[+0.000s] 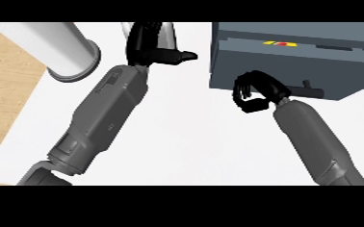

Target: Pick up the cup, place it into the drawer and close the drawer

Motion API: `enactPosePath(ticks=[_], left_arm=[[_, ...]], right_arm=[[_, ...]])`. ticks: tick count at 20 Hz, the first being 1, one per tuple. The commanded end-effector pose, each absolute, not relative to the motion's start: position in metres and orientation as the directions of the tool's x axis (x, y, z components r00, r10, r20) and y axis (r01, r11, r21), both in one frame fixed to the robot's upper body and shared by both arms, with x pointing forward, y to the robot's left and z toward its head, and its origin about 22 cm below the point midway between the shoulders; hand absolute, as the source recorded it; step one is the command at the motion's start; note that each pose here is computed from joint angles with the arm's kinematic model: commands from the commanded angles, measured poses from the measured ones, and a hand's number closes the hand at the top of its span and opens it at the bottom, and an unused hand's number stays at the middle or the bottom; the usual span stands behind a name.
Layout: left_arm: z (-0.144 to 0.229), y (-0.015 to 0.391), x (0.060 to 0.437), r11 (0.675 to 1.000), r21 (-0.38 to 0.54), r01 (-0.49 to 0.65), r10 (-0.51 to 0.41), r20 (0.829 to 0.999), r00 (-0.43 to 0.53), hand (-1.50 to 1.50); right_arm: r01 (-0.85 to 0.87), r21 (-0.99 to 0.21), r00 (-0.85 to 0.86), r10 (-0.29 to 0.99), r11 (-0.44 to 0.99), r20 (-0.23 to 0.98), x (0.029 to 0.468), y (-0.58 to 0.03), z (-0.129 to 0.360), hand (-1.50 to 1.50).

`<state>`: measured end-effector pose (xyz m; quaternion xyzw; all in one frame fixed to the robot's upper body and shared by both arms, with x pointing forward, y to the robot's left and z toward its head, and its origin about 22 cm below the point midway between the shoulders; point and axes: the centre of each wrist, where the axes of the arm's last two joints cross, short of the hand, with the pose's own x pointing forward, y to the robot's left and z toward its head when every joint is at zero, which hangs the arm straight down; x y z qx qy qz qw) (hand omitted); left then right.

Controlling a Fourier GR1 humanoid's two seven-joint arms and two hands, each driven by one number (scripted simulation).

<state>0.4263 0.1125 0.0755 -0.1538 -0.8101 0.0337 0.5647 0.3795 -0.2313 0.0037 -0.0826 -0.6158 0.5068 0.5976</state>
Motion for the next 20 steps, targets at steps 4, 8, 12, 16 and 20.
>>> enactPosePath(ticks=[4,8,12,16,20], left_arm=[[0.063,0.13,0.417,0.942,-0.232,0.244,0.302,0.904,-0.304,-1.5],[0.072,0.139,0.419,0.939,-0.232,0.255,0.306,0.901,-0.306,-1.5],[0.063,0.156,0.415,0.941,-0.217,0.261,0.292,0.909,-0.298,-1.5],[0.062,0.161,0.415,0.939,-0.201,0.278,0.283,0.912,-0.297,-1.5],[0.065,0.155,0.414,0.929,-0.226,0.293,0.312,0.906,-0.288,-1.5]], right_arm=[[-0.332,-0.718,-0.266,0.67,0.612,0.693,0.424,-0.264,0.052,1.5],[-0.258,-0.718,-0.23,0.681,0.646,0.695,0.433,-0.287,0.079,1.5],[-0.241,-0.693,-0.212,0.661,0.679,0.72,0.437,-0.289,0.09,1.5],[-0.235,-0.672,-0.234,0.63,0.702,0.74,0.438,-0.302,0.109,1.5],[-0.248,-0.668,-0.245,0.622,0.701,0.744,0.436,-0.317,0.123,1.5]])
